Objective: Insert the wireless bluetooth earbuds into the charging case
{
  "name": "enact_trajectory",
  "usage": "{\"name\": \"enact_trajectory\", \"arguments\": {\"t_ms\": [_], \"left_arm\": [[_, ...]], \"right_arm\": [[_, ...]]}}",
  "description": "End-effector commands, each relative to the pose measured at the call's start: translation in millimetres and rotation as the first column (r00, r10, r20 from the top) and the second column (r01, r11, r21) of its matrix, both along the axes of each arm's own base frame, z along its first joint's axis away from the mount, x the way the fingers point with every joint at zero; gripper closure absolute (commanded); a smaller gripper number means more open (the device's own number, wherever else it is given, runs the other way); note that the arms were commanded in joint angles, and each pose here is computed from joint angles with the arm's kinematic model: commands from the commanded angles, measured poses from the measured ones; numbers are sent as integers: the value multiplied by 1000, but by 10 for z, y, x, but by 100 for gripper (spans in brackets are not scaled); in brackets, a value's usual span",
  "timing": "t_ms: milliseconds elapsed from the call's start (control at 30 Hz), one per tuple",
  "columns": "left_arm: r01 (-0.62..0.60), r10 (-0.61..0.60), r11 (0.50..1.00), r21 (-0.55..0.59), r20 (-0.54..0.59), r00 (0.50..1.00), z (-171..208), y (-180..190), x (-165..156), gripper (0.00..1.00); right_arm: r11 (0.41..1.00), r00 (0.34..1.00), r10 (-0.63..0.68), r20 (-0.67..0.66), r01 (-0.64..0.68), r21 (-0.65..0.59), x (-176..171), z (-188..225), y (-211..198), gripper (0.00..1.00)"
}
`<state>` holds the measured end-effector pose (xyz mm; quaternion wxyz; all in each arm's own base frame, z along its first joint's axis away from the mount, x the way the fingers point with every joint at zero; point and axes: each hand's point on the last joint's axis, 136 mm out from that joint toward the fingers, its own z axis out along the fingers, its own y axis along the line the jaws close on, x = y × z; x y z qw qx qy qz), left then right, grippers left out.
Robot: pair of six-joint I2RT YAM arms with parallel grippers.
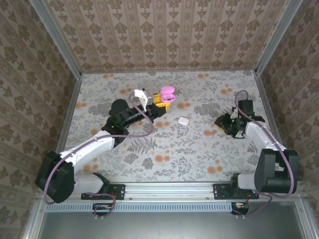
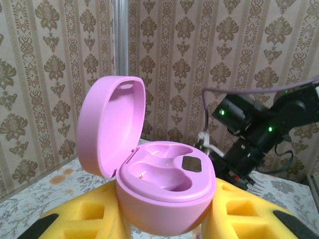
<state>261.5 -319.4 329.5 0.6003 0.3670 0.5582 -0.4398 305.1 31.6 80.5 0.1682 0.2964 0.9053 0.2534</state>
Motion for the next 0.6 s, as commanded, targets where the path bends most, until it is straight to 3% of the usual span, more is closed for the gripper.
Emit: {"name": "enact_trajectory", "arguments": {"t_ms": [0,567], "left_arm": [[23,-22,1000,-18,43,999,123,-26,-64,67],[25,-24,1000,-10,41,999,112,-41,-50,67]], "right_arm": [[999,999,-43,-29,43,20,-55,-176,7,66],[992,985,123,-117,-122,20,32,-440,133,65]]}}
